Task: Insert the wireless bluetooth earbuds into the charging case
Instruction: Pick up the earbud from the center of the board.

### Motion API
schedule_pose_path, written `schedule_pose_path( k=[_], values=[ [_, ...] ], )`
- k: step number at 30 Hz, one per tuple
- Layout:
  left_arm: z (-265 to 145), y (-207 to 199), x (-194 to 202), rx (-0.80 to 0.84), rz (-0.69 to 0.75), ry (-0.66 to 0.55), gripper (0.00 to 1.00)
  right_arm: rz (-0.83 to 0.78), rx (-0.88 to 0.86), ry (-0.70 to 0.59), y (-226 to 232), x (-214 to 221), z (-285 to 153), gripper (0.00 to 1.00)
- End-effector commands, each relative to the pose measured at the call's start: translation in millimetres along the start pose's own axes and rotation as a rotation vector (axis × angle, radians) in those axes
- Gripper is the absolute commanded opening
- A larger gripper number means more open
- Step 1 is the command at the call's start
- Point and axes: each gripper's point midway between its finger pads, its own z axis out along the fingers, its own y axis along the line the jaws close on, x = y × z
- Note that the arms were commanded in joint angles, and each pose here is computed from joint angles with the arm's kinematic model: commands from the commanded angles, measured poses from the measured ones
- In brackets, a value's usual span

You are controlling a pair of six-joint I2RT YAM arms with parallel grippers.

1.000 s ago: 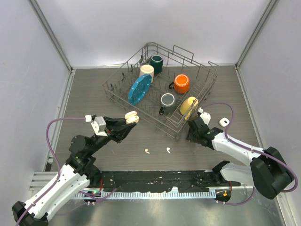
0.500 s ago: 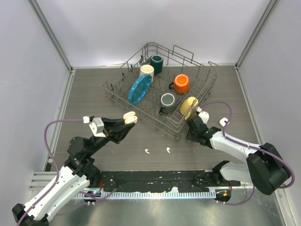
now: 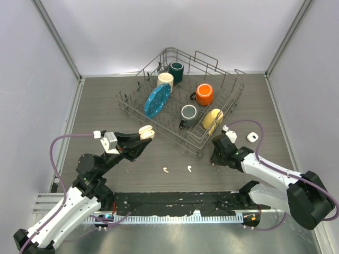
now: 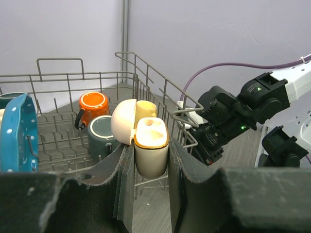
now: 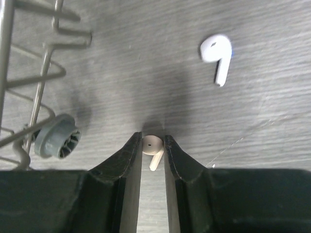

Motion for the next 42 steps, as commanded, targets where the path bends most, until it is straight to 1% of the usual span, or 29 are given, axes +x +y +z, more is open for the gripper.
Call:
schedule_pose_path(
  k=[1,4,7,10,12,16,22,28,33,42],
  values=[
    [-0.3,0.4,-7.5,-0.008,0.004,-0.035,0.00,0.001,-0.004,0.064,4.6,17.8,-10.7,0.17],
    [-0.5,1.1,-6.1,-0.011,0.002,-0.034,0.00,-0.015,0.017,0.077,4.1,24.0,-11.8,0.18],
    [-0.8,1.3,-5.1,-0.011,0.005,-0.035,0.00,-0.019,0.036,0.071,2.7,22.1,-10.9,0.21],
    [-1.2,2.0,-7.0,-0.016,0.008,-0.040,0.00,-0.030,0.052,0.070,1.8,20.5,-10.0,0.27],
    [-1.8,2.8,-7.0,-0.021,0.012,-0.041,0.00,-0.038,0.052,0.069,2.6,19.7,-9.9,0.28],
    [-3.3,4.2,-7.0,-0.030,0.020,-0.043,0.00,-0.040,0.056,0.065,2.0,18.6,-9.7,0.36],
    [-3.3,4.7,-5.9,-0.032,0.016,-0.040,0.00,-0.060,0.053,0.072,4.4,21.6,-10.2,0.42],
    [-3.9,4.9,-4.6,-0.034,0.011,-0.037,0.00,-0.086,0.065,0.064,6.4,22.5,-11.7,0.42],
    [-4.9,5.0,-4.3,-0.037,0.008,-0.037,0.00,-0.096,0.083,0.060,6.6,22.4,-10.8,0.39],
    [-5.3,5.7,-4.6,-0.042,0.009,-0.037,0.00,-0.107,0.106,0.060,4.7,22.4,-8.2,0.37]
  ],
)
